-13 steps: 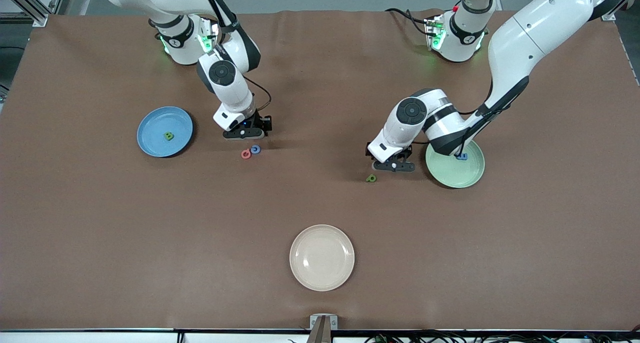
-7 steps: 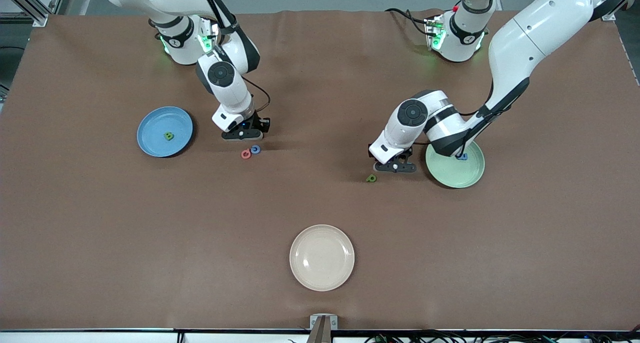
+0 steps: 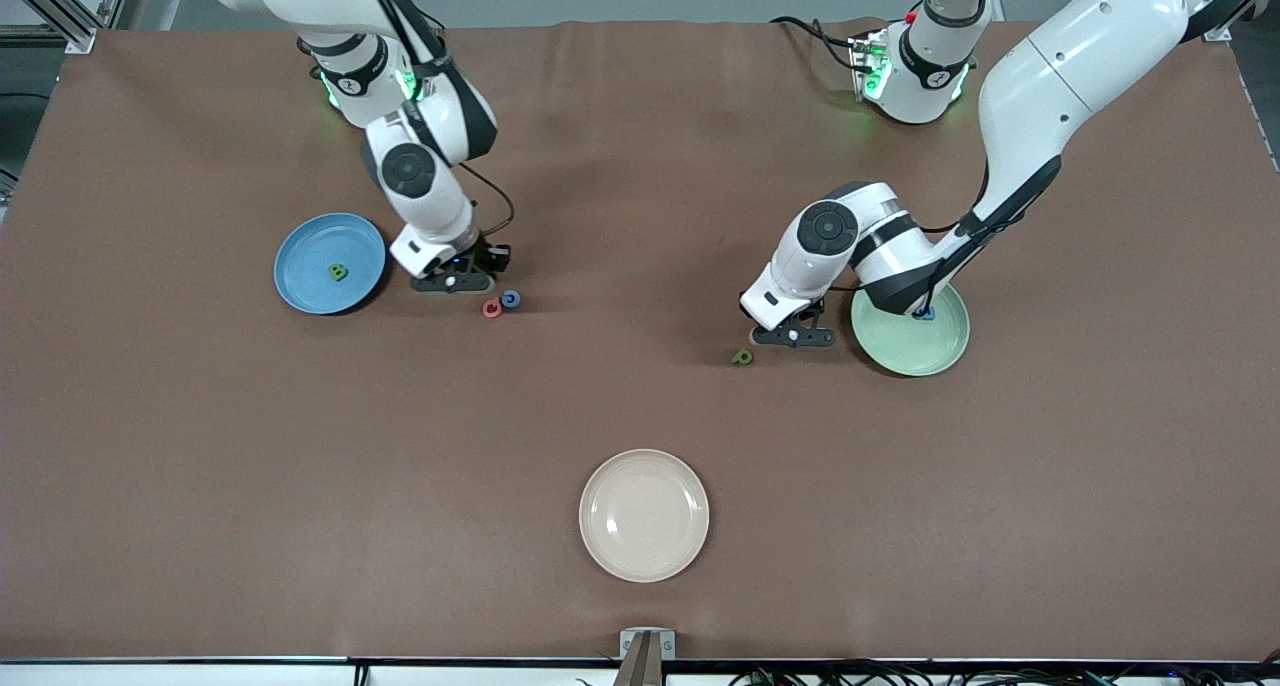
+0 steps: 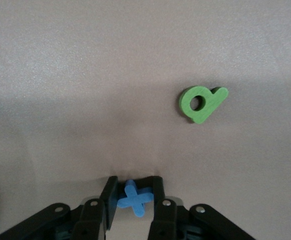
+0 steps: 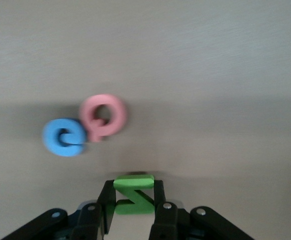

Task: Sort uppercase to blue plate, lowercase to green plate
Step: 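Drop the N in the blue plate while the left gripper drops +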

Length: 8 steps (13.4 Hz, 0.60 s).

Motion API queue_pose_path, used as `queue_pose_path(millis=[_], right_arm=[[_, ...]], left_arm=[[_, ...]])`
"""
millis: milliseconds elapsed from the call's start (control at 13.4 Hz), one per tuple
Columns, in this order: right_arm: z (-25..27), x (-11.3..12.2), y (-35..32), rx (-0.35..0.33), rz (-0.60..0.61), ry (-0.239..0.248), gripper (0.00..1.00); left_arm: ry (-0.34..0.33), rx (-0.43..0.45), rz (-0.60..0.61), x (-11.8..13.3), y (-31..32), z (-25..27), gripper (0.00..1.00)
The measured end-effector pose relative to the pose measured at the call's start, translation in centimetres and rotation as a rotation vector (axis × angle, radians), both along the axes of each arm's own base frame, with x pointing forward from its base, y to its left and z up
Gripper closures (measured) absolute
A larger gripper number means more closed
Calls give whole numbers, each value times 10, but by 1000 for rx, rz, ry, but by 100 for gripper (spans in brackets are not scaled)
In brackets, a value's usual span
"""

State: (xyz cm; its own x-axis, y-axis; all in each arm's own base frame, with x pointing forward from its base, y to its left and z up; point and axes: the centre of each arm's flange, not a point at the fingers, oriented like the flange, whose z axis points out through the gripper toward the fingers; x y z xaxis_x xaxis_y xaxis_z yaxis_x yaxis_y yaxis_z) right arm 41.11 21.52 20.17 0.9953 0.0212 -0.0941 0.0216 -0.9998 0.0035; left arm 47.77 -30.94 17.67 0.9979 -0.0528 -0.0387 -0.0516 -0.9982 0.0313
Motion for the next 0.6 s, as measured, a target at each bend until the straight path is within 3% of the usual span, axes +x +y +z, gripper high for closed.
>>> queue_pose_path(millis=[225,374,599], right_arm=[[60,18,-68,24,61,82,65],[88,22,-120,40,114,97,65],[84,14,-191,7,164,111,65]], left_arm=[[-9,0,5,5,2,4,73],[-25,12,5,11,7,16,73],[-27,26,-55,24,34,56,73]])
